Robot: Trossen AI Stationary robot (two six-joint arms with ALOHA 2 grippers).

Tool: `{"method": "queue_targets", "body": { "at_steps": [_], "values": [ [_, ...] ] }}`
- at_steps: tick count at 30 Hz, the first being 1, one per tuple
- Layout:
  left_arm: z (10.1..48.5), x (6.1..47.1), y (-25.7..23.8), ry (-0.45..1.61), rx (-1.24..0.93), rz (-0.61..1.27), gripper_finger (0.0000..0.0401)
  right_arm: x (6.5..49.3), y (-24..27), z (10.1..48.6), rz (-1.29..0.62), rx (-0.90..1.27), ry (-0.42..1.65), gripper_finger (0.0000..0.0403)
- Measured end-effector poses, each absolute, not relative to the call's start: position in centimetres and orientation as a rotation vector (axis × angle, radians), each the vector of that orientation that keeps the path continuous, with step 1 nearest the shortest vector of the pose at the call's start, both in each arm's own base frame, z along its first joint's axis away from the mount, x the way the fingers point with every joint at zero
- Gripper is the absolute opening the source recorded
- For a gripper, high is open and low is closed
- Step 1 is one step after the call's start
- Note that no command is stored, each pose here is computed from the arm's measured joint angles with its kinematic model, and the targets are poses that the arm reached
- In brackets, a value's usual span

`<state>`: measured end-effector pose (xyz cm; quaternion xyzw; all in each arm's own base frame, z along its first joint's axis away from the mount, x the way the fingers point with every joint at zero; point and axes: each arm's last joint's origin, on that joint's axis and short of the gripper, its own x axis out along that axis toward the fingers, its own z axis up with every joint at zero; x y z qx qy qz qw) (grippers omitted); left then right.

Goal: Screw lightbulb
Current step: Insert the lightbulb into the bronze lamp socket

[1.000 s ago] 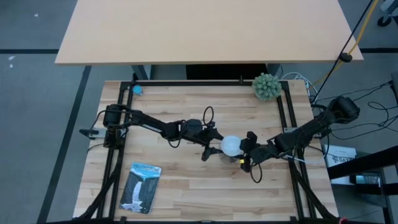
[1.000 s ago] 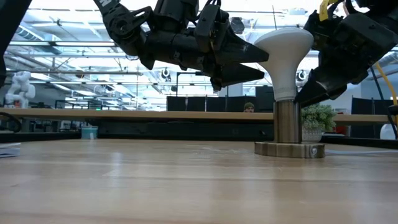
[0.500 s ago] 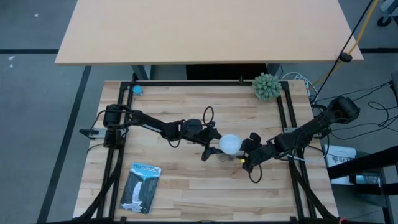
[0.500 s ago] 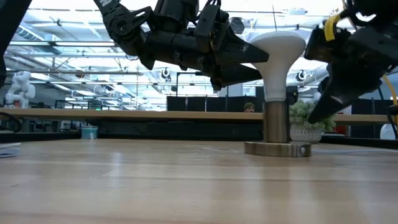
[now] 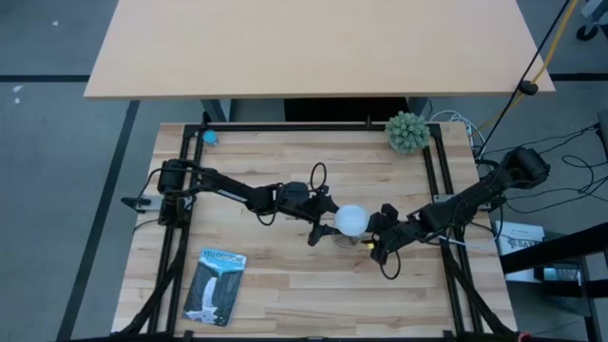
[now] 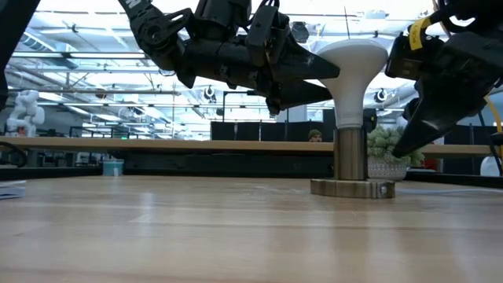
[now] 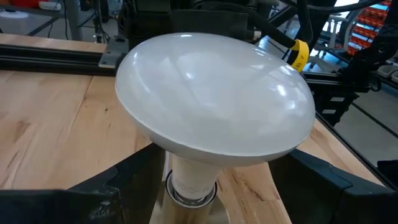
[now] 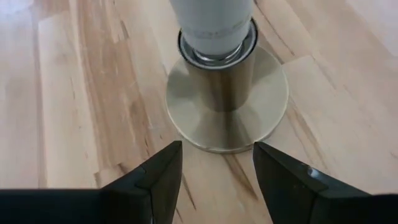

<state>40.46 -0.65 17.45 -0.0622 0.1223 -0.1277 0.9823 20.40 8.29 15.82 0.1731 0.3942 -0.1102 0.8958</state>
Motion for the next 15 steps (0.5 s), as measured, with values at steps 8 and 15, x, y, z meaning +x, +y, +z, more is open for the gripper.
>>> {"method": "queue_targets", "body": {
  "at_steps": [8, 15],
  "values": [
    [17.4, 40.5, -0.6, 0.246, -0.125, -0.257, 0.0284, 20.3, 8.3, 16.0, -0.229, 0.38, 0.814, 0.0144],
    [17.4, 40.5, -0.6, 0.246, -0.126, -0.257, 0.0284, 18.7, 7.7, 17.2, -0.247, 0.432, 0.846, 0.0094]
  ]
}}
